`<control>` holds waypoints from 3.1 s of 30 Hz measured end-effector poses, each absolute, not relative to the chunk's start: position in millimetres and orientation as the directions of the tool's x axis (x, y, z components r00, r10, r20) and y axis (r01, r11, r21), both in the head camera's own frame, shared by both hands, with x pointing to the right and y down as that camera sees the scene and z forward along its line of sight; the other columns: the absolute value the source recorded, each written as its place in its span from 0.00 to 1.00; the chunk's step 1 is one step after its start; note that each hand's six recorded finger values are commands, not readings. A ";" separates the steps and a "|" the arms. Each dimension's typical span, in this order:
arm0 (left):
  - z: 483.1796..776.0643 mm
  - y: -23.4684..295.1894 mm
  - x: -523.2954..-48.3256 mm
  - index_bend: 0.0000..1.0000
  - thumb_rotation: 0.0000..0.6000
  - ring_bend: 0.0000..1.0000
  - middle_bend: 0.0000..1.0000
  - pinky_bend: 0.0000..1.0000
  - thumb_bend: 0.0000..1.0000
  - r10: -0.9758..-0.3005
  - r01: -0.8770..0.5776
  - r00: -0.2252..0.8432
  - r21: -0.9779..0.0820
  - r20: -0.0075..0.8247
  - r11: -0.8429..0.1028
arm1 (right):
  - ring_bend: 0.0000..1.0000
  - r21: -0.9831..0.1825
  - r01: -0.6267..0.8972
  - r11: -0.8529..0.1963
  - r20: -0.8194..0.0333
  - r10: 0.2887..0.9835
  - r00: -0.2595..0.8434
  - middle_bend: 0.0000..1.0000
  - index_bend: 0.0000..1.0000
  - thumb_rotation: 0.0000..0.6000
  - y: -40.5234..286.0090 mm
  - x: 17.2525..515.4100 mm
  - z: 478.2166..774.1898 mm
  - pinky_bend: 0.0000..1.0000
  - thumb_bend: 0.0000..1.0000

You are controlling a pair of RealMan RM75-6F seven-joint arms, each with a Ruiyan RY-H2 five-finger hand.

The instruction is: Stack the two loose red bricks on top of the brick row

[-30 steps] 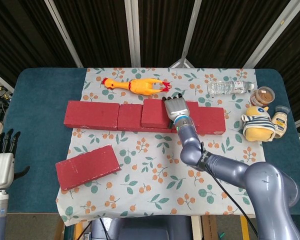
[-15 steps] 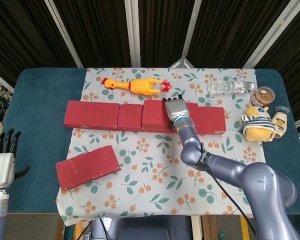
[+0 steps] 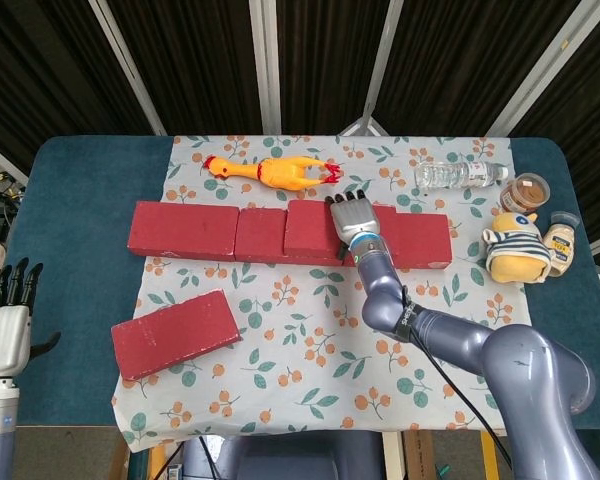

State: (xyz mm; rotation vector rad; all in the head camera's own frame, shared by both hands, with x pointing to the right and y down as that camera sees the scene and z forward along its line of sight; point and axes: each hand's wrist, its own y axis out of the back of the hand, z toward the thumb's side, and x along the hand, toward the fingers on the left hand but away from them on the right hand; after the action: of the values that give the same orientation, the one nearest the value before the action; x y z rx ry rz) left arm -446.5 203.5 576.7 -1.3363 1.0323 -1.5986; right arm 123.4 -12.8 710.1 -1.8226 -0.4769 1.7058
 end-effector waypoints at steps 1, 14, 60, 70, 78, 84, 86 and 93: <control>576.8 203.4 -446.5 0.00 1.00 0.00 0.00 0.11 0.00 -0.931 0.071 -0.129 -0.933 0.342 -0.353 | 0.04 -0.636 -0.133 -0.760 -0.772 0.626 0.113 0.09 0.07 1.00 -13.0 123.3 709.7 0.00 0.06; 576.9 203.4 -447.8 0.00 1.00 0.00 0.00 0.11 0.00 -0.930 0.072 -0.136 -0.932 0.343 -0.354 | 0.02 -0.637 -0.125 -0.761 -0.771 0.629 0.103 0.05 0.02 1.00 -13.6 123.5 707.5 0.00 0.06; 574.9 214.1 -424.1 0.00 1.00 0.00 0.00 0.11 0.00 -0.926 0.013 -0.007 -0.926 0.378 -0.378 | 0.00 -0.827 0.135 -0.546 -0.514 0.831 0.211 0.03 0.00 1.00 84.7 272.5 559.0 0.00 0.06; 577.6 223.0 -405.7 0.00 1.00 0.00 0.00 0.12 0.00 -0.896 -0.025 0.058 -0.897 0.440 -0.442 | 0.00 -0.855 0.222 -0.469 -0.456 0.883 0.109 0.03 0.00 1.00 191.3 357.3 558.5 0.00 0.06; 580.1 222.6 -386.6 0.00 1.00 0.00 0.00 0.12 0.00 -0.883 -0.044 0.056 -0.882 0.466 -0.469 | 0.00 -0.849 0.284 -0.446 -0.434 0.895 0.105 0.03 0.00 1.00 238.1 380.0 558.6 0.00 0.06; 583.0 226.8 -369.9 0.00 1.00 0.00 0.00 0.11 0.00 -0.847 -0.104 0.034 -0.841 0.531 -0.532 | 0.00 -0.855 0.311 -0.416 -0.408 0.908 0.093 0.03 0.00 1.00 243.0 390.0 552.0 0.00 0.06; 583.1 226.7 -365.8 0.00 1.00 0.00 0.00 0.11 0.00 -0.832 -0.098 0.028 -0.827 0.554 -0.554 | 0.00 -0.849 0.319 -0.421 -0.414 0.905 0.095 0.03 0.00 1.00 243.6 392.5 551.5 0.00 0.06; 582.5 222.3 -338.9 0.00 1.00 0.00 0.00 0.10 0.00 -0.761 -0.064 0.021 -0.759 0.649 -0.648 | 0.00 -0.848 0.330 -0.415 -0.408 0.908 0.092 0.03 0.00 1.00 243.0 399.9 546.4 0.00 0.06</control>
State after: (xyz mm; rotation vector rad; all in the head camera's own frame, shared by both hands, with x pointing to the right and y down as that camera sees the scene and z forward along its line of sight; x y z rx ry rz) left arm -338.9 222.3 582.5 -1.7654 0.8411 -1.6787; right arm 399.9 243.0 546.4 -1.8109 -1.2152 1.3224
